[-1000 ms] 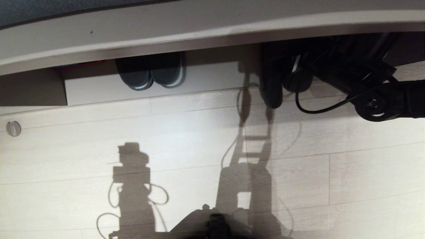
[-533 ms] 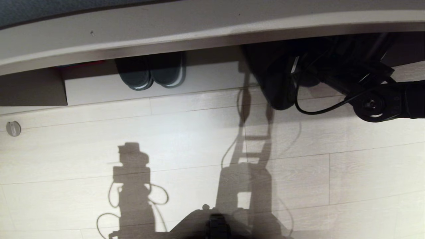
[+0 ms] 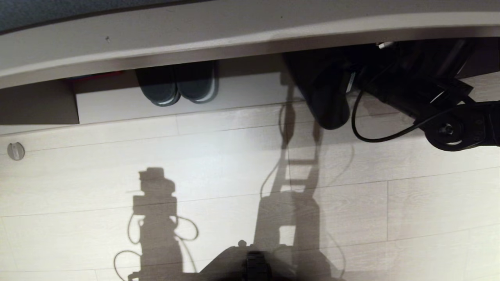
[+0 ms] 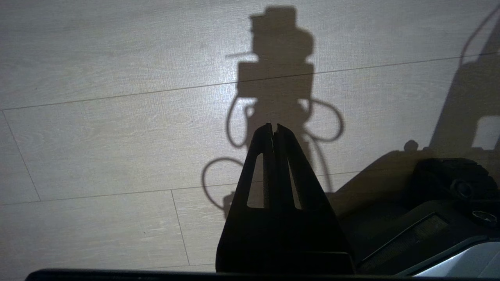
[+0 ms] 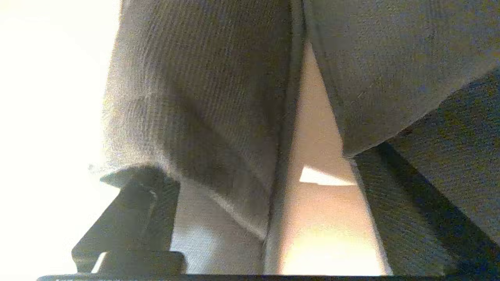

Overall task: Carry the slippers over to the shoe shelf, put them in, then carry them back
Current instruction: Place the slippers into the shoe cabinet

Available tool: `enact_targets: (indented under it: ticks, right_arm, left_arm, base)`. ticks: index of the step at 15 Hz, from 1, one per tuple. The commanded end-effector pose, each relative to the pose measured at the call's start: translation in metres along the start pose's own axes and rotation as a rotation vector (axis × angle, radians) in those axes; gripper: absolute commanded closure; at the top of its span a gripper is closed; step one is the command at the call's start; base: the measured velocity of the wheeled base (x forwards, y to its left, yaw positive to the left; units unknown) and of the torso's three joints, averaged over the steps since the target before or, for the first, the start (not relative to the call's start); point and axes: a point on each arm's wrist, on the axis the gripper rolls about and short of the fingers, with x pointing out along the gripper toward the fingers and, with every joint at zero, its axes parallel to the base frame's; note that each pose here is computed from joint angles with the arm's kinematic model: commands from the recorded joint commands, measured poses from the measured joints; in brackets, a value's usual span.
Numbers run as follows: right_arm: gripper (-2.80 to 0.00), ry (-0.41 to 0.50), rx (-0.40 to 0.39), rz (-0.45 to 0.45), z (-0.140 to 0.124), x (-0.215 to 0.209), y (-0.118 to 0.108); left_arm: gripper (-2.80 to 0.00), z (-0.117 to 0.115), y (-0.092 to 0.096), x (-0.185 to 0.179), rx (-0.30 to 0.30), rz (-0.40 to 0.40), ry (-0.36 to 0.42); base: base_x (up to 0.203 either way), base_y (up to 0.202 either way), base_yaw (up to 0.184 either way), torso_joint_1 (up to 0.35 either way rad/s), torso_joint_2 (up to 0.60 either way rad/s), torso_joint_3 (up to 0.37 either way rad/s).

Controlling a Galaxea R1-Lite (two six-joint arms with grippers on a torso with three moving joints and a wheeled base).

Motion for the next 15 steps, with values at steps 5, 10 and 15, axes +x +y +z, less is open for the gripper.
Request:
enact_targets:
  ticks: [5, 10, 15]
  right_arm:
    - [-2.8, -0.025, -0.004, -0.015, 0.009, -0.015, 0.003]
    - [-2.8, -0.006, 0.047, -0.018, 0.005, -0.014, 0.007]
    - [-2.8, -0.004, 0.093, 0.022, 0.001, -0.005, 0.021]
  left_arm:
    - [0.0, 0.0, 0.0, 0.0, -0.001, 0.0, -0.001]
    - [0.0, 0.0, 0.0, 0.0, 0.0, 0.0, 0.0]
    - [0.0, 0.0, 0.0, 0.0, -0.001, 0.001, -0.001]
  base:
    - [0.0, 0.0, 0.0, 0.0, 0.0, 0.0]
    - [0.0, 0.0, 0.0, 0.0, 0.0, 0.0]
    - [0.0, 0.0, 0.0, 0.0, 0.0, 0.0]
